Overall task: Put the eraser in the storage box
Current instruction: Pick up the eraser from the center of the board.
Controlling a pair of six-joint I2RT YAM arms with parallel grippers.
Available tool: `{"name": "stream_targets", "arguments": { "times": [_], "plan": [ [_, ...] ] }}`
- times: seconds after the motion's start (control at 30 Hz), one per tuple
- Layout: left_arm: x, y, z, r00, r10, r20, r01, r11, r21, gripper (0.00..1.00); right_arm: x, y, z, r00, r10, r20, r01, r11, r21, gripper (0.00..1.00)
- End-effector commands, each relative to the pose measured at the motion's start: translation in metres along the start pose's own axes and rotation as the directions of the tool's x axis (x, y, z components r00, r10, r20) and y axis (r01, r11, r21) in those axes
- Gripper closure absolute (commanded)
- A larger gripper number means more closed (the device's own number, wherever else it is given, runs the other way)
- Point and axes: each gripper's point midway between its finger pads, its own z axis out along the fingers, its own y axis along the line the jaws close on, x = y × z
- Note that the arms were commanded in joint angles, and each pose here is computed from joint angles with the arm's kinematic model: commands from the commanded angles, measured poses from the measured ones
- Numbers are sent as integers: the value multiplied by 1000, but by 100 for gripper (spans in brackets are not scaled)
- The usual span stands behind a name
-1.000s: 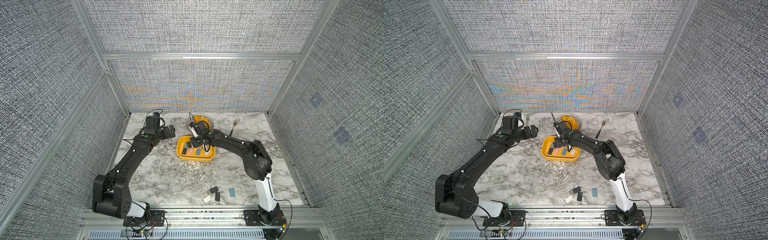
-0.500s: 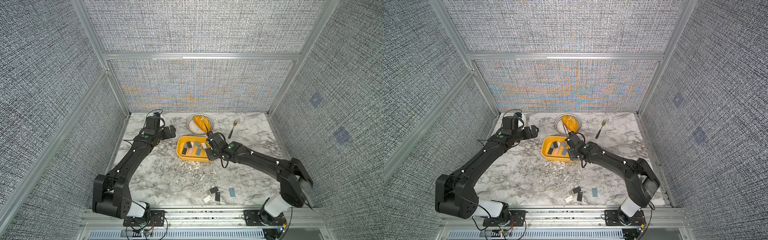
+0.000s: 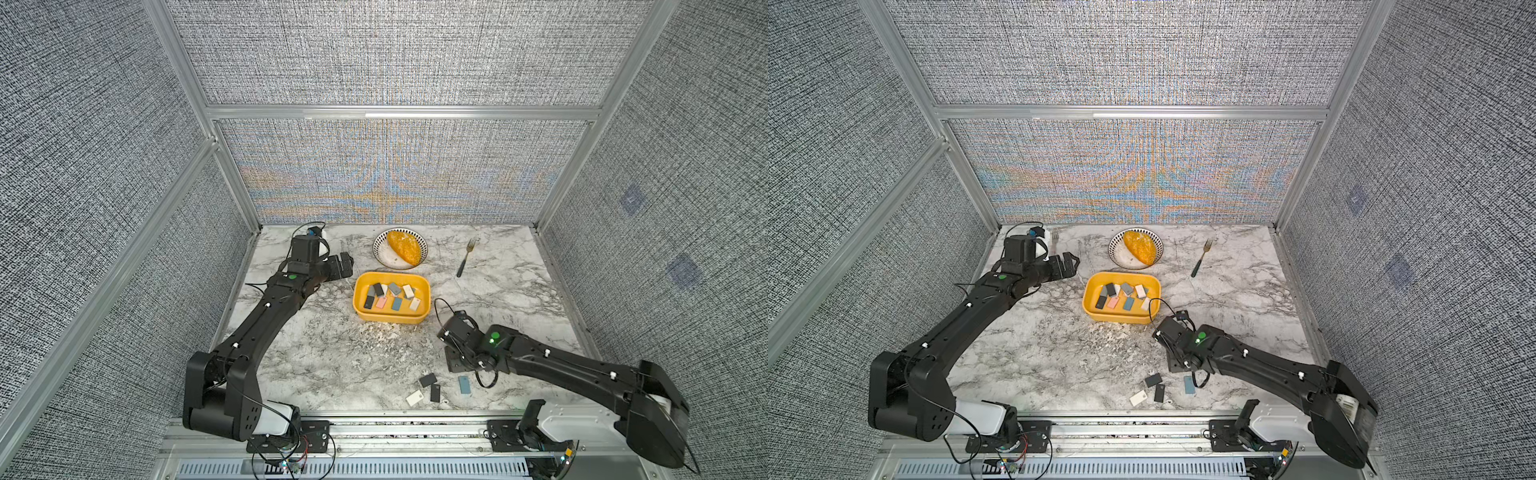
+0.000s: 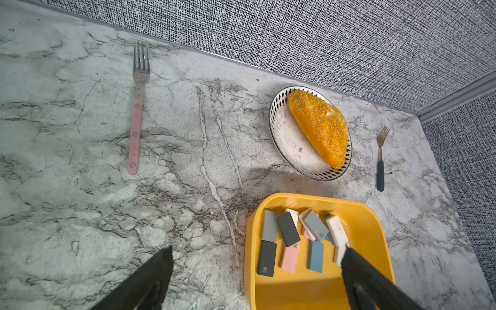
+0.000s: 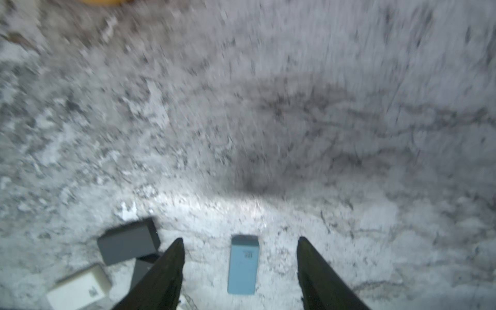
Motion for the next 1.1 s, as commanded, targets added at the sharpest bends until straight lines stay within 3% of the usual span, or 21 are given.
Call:
{"name": "stream_targets", "arguments": {
  "times": [0.0, 0.47, 0.8, 1.07],
  "plan": [
    [-6, -6, -1, 1000, -1, 26, 0, 1000, 30, 0, 21, -4, -1, 993, 101, -55, -102, 995, -13, 33],
    [-6, -9, -2, 1000, -5, 24, 4, 999, 47, 0, 54, 1, 23, 986, 124, -110, -129, 991, -38, 33],
    [-4, -8, 0, 1000, -7, 20, 6, 999, 47, 0, 55, 2, 34, 989, 105, -105, -109, 994, -30, 36],
    [-4, -7, -1, 1000, -7, 21, 7, 999, 44, 0, 60, 1, 41, 989, 93, -118, -96, 995, -20, 45]
  ]
}}
